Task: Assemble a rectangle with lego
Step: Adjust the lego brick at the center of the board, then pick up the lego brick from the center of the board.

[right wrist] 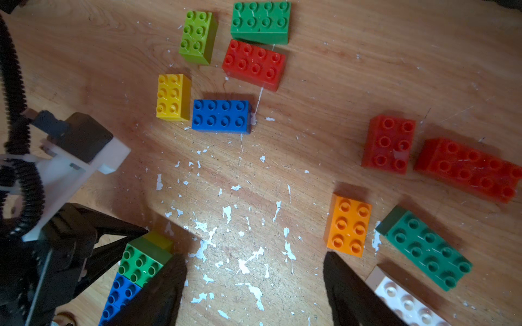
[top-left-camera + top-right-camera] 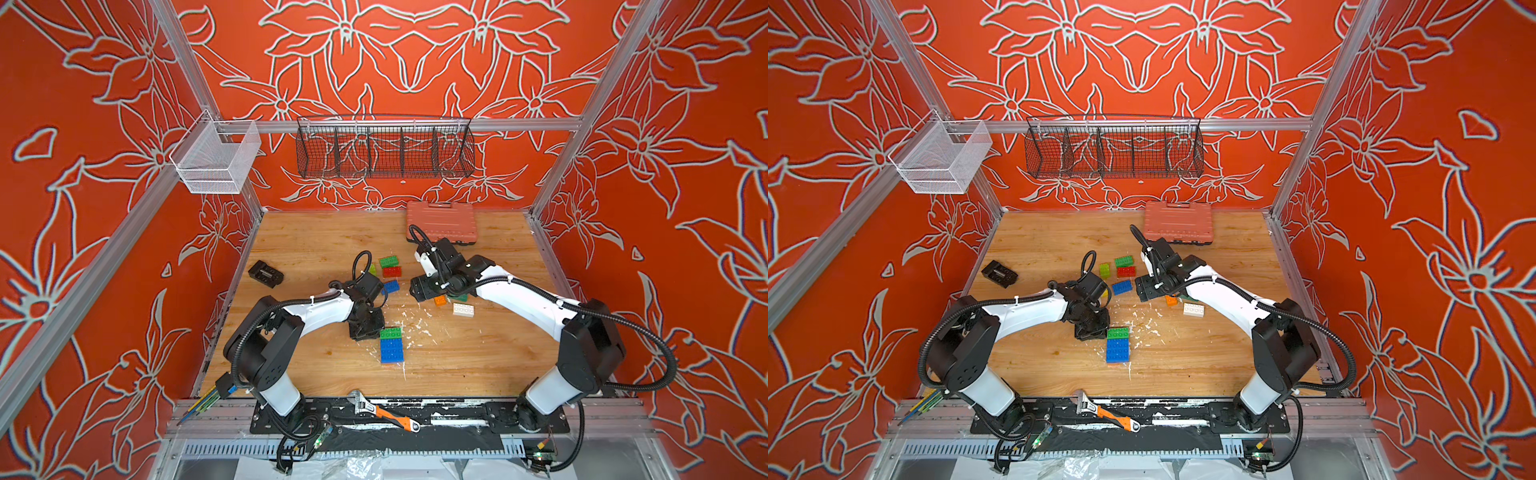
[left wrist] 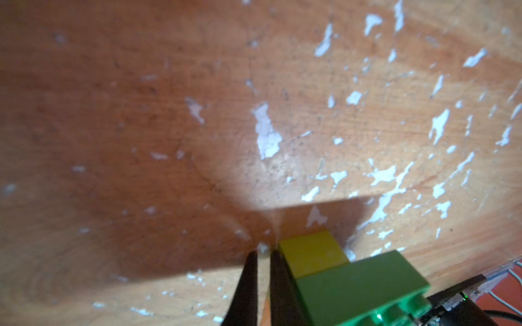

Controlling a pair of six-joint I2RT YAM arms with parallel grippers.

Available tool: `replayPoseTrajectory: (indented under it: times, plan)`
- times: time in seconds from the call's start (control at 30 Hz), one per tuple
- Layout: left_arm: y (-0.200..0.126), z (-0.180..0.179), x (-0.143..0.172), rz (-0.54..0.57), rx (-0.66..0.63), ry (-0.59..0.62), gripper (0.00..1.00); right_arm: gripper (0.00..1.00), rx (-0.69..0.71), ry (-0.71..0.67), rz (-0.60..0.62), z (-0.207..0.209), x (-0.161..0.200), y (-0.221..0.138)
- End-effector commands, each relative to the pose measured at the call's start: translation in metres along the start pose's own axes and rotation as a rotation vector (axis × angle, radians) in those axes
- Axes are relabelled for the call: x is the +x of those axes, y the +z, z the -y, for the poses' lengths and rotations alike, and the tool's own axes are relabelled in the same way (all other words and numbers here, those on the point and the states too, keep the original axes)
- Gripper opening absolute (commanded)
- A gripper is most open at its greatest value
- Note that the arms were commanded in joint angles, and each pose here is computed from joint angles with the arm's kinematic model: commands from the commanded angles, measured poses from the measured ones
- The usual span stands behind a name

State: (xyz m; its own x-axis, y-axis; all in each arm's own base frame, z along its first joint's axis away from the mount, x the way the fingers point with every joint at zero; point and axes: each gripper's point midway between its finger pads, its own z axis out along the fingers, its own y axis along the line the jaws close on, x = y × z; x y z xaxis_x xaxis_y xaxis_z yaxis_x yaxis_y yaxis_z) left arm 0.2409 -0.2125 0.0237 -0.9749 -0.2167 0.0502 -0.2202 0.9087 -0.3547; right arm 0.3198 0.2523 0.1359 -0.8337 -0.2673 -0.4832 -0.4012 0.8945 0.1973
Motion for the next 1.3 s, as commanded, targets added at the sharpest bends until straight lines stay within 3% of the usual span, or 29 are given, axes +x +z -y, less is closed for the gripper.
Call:
replayPoseTrajectory:
  times: [0.0,0.4,0.7,0.8,0.97,1.27]
  plan:
    - [0.001,0.006,-0.002,-0.008,0.004,0.021,0.10,0.79,0.018,-0.014,-0.001,0.005,0.004,-0.002]
    - [-0.009,-0.006,0.001,0.009,-0.053,0.014,0.12,0.78,0.018,-0.030,-0.003,0.004,0.000,-0.005]
    - [-0.058,-0.013,0.000,0.050,-0.128,0.057,0.22,0.76,0.070,-0.050,0.000,0.017,-0.003,-0.019]
    - [-0.081,-0.001,-0.007,0.078,-0.131,0.088,0.33,0.76,0.105,-0.022,-0.003,0.035,-0.004,-0.026]
    - [-0.106,0.029,-0.030,0.139,-0.102,0.093,0.37,0.71,0.143,0.028,-0.034,0.071,-0.005,-0.022]
    - [-0.094,0.077,-0.067,0.140,-0.128,0.039,0.37,0.64,0.165,0.106,-0.029,0.114,-0.026,-0.018]
